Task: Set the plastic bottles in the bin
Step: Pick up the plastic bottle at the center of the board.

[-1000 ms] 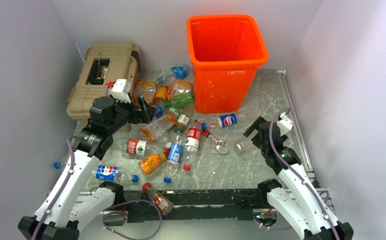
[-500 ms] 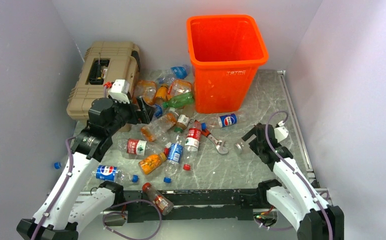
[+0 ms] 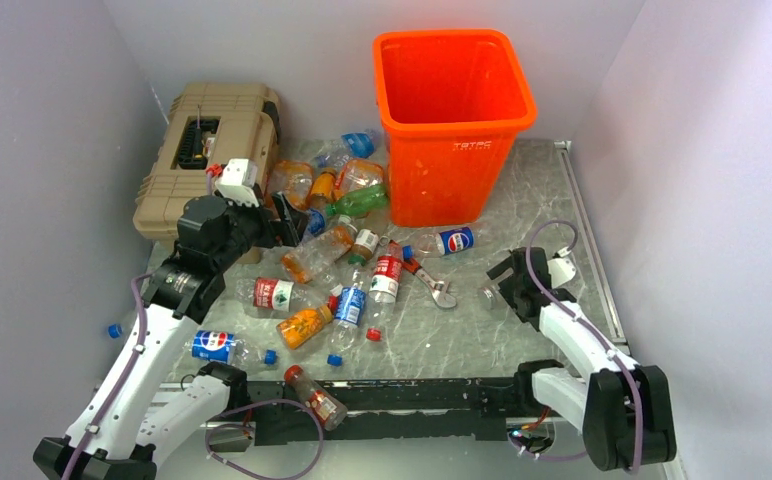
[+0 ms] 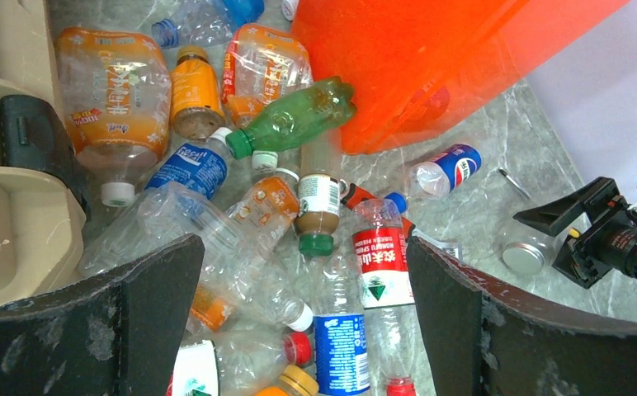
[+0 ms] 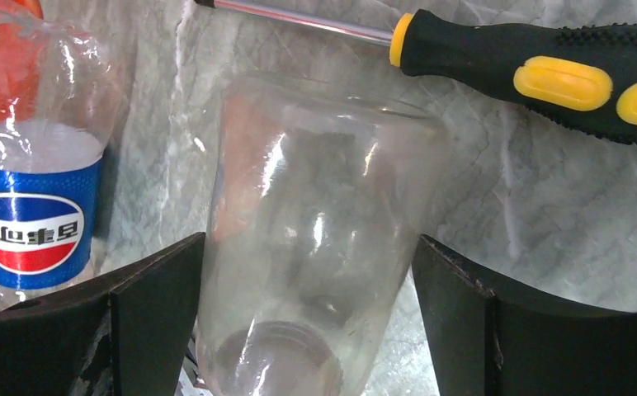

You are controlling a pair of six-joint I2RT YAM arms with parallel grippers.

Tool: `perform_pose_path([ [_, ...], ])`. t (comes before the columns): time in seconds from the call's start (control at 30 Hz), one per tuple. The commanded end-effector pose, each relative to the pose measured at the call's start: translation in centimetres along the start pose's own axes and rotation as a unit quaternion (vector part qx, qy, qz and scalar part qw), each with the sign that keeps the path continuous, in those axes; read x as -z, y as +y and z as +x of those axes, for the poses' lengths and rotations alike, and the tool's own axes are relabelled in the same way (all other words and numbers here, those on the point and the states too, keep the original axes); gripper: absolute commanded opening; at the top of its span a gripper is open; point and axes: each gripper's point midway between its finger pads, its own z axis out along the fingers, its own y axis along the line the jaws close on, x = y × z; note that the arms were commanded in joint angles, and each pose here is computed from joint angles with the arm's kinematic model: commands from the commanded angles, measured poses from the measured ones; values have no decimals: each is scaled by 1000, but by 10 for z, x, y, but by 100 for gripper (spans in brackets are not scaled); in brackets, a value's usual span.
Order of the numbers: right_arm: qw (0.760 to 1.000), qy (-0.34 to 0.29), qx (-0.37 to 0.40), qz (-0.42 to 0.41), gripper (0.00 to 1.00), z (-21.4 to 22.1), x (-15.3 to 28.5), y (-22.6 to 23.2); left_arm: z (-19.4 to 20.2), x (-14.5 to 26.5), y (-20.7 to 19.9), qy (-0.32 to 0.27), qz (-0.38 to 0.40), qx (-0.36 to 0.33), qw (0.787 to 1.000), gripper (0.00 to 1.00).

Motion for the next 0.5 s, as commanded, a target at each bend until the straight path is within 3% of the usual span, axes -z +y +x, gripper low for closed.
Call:
perform_pose_path([
  [0.0, 1000, 0, -17, -24, 92, -2, -9, 11, -7, 1, -7, -16, 16, -4, 1000, 99],
  [0.13, 999, 8, -9, -41, 77, 2, -8, 13, -6, 0, -8, -15, 20, -7, 1000, 99],
  [0.3, 996, -10, 19, -82, 67, -12, 16, 25, -6, 2, -9, -18, 22, -10, 1000, 99],
  [0.4, 984, -27, 55, -169, 61, -25, 55, 52, -6, 2, -14, -19, 36, -9, 999, 99],
  [0.47, 955, -31, 103, -276, 55, -24, 94, 83, -5, 2, -21, -17, 55, -7, 998, 99],
])
